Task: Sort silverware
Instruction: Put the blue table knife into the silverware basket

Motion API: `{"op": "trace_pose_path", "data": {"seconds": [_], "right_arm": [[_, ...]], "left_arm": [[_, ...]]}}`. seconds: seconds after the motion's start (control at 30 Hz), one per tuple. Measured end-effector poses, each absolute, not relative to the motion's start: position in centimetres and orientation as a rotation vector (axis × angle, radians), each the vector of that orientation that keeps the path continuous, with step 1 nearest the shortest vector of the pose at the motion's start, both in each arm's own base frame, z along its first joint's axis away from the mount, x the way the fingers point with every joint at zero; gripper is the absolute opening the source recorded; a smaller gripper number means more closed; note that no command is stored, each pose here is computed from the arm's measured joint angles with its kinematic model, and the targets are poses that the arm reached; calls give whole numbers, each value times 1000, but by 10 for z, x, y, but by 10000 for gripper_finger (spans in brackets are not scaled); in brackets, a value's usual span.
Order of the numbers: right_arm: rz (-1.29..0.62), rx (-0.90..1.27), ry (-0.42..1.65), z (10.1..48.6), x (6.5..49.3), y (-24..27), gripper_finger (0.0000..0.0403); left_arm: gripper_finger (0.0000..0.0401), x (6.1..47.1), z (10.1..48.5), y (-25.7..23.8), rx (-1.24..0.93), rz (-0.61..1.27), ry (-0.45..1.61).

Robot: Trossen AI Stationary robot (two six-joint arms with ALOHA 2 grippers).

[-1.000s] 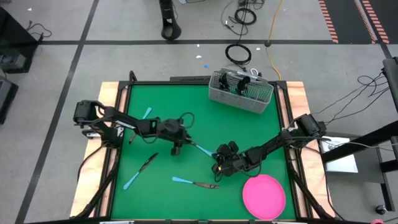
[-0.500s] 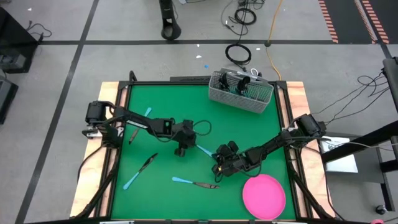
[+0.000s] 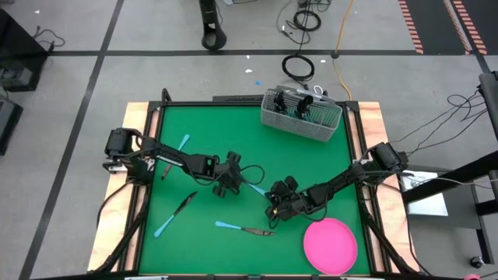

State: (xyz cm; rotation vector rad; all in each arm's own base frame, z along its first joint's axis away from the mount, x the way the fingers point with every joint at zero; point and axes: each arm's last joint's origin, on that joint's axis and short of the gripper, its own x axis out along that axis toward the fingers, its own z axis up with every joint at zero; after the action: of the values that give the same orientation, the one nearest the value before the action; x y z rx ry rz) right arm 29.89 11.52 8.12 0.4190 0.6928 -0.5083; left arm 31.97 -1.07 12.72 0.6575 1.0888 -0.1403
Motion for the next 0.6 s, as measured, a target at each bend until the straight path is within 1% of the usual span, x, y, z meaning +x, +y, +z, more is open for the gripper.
{"op": "trace_pose_path", "data": {"seconds": [0.1, 0.2, 0.33, 0.4, 0.47, 0.53, 0.6], "right_arm": [[-507, 416, 694, 81, 299, 115, 0], [-507, 416, 694, 81, 299, 115, 0], [-505, 413, 694, 81, 299, 115, 0], [-502, 406, 696, 81, 299, 115, 0], [-501, 404, 696, 81, 299, 115, 0], [-498, 396, 698, 81, 299, 115, 0], [-492, 386, 698, 81, 299, 115, 0]], "left_arm": [[176, 318, 127, -10, 669, -119, 1108], [176, 315, 130, -8, 540, -103, 1117], [176, 301, 143, 7, 268, -163, 1142], [176, 289, 155, 22, 141, -136, 1125], [176, 274, 163, 41, 2, -49, 1082], [176, 255, 165, 56, -191, 0, 1064], [176, 239, 160, 71, -462, 1, 1027]]}}
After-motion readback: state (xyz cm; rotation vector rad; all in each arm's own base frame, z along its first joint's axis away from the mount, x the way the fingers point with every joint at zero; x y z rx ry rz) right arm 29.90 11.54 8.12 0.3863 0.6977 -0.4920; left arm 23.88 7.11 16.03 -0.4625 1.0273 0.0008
